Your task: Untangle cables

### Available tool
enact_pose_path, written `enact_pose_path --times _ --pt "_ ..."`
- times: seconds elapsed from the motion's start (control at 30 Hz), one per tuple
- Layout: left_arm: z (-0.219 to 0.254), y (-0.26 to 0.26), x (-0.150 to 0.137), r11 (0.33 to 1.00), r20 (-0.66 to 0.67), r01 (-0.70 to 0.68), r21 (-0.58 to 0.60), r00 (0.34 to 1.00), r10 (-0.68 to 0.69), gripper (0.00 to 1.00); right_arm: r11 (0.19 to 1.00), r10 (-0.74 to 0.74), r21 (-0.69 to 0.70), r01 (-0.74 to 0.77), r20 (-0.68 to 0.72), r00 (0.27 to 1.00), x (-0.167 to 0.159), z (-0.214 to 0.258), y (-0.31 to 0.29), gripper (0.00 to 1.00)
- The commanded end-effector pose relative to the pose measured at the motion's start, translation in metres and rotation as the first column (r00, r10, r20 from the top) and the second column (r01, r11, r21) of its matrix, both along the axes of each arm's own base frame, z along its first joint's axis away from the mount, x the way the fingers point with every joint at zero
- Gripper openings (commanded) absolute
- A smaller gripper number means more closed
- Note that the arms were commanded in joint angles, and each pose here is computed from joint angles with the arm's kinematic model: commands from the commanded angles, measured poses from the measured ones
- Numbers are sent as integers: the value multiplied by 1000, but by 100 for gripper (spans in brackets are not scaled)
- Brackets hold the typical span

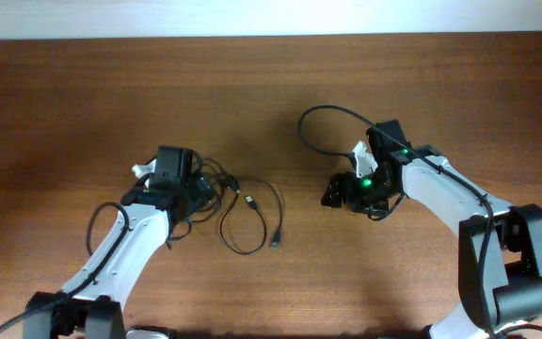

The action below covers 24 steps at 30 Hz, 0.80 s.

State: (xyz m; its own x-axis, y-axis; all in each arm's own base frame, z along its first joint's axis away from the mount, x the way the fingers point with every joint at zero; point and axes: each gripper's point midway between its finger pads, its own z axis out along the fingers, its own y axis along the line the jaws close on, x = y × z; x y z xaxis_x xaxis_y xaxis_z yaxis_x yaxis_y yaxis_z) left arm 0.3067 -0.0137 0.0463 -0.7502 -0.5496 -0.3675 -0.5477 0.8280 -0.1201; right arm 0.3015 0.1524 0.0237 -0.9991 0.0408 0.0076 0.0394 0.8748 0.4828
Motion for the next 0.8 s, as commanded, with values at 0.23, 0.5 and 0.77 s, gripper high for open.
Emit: enact_pose_path --times 0.23,0.5,0.77 --pt "135 26 36 871 73 318 374 927 -369 99 999 0 -32 0 19 1000 3 -4 -5 99" --pt "91 -45 28 908 92 412 -75 910 -405 97 999 1 -34 0 11 1000 1 -4 -5 99" --pt "3 -42 14 976 -179 8 -217 983 -48 72 999 -2 -48 3 31 1000 5 -5 -7 99"
